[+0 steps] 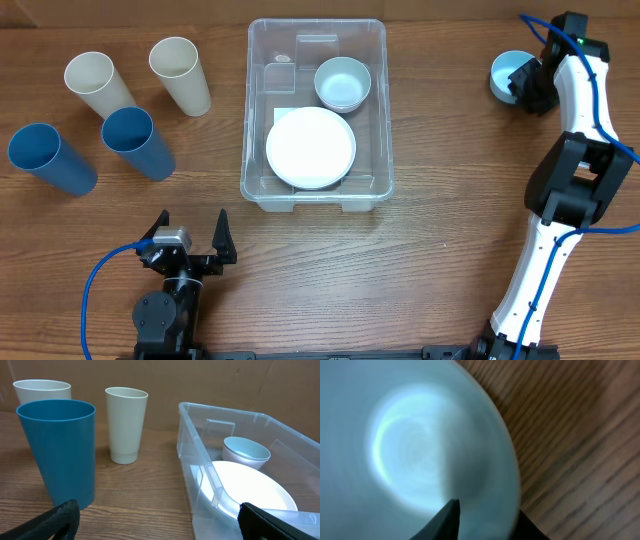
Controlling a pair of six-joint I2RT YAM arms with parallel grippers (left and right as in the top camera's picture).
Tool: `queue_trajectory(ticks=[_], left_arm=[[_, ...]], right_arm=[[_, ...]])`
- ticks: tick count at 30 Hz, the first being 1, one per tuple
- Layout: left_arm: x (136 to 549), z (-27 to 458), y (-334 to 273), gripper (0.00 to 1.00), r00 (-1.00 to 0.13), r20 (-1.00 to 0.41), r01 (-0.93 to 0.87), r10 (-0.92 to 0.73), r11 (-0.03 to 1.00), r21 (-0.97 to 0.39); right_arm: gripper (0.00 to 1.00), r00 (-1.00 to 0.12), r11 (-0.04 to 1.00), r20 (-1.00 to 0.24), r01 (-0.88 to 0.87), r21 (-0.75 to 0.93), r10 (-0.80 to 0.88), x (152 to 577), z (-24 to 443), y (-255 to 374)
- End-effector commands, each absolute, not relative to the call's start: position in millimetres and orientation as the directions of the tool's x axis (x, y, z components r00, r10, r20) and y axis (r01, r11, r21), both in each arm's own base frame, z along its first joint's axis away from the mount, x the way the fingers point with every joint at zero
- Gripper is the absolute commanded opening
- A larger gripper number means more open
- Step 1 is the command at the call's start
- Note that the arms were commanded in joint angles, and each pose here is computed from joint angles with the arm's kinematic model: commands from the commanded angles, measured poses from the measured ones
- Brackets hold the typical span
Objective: Pack container
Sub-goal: 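Grasp the light-blue bowl rim and carry it over the bin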
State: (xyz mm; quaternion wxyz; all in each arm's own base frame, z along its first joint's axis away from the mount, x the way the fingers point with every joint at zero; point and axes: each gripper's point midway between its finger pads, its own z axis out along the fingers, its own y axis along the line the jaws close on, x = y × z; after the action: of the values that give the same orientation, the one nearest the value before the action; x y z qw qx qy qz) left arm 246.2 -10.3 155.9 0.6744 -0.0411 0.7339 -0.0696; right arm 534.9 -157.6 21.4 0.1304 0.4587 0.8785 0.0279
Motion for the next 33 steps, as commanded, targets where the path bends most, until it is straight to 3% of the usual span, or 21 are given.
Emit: queue_trajectory(ticks=[1,9,15,20,26,33], left_arm=[[246,155,-7,1.0,-0.082,-0.986,0.019,-0.148,0.989,-0.15],[246,155,-7,1.0,-0.082,-0.986,0.019,-0.148,0.989,-0.15],[246,155,-7,1.0,-0.082,-0.986,0.019,-0.148,0.989,-0.15],[246,155,-7,1.0,-0.082,-0.986,0.019,-0.148,0.989,-0.15],[246,155,-7,1.0,-0.082,-0.986,0.019,-0.148,0.989,-0.15],[246,155,-7,1.0,-0.082,-0.986,0.019,-0.148,0.989,-0.15]], right_arm=[[0.04,-0.525,0.557,-0.205,0.815,0.159,0.826,533,16,-164],[0.04,-0.546,0.575,-0.191,0.8,0.172,0.816,527,49,-155],[0.04,-0.588,0.679,-0.342,0.661,0.319,0.733,539,174,-113],[0.04,-0.655,0.842,-0.53,0.393,0.371,0.539,529,284,-12],[0.04,-0.715,0.913,-0.578,0.23,0.337,0.394,522,293,90],[0.04,-0.718,0.952,-0.634,0.14,0.273,0.288,527,276,158]])
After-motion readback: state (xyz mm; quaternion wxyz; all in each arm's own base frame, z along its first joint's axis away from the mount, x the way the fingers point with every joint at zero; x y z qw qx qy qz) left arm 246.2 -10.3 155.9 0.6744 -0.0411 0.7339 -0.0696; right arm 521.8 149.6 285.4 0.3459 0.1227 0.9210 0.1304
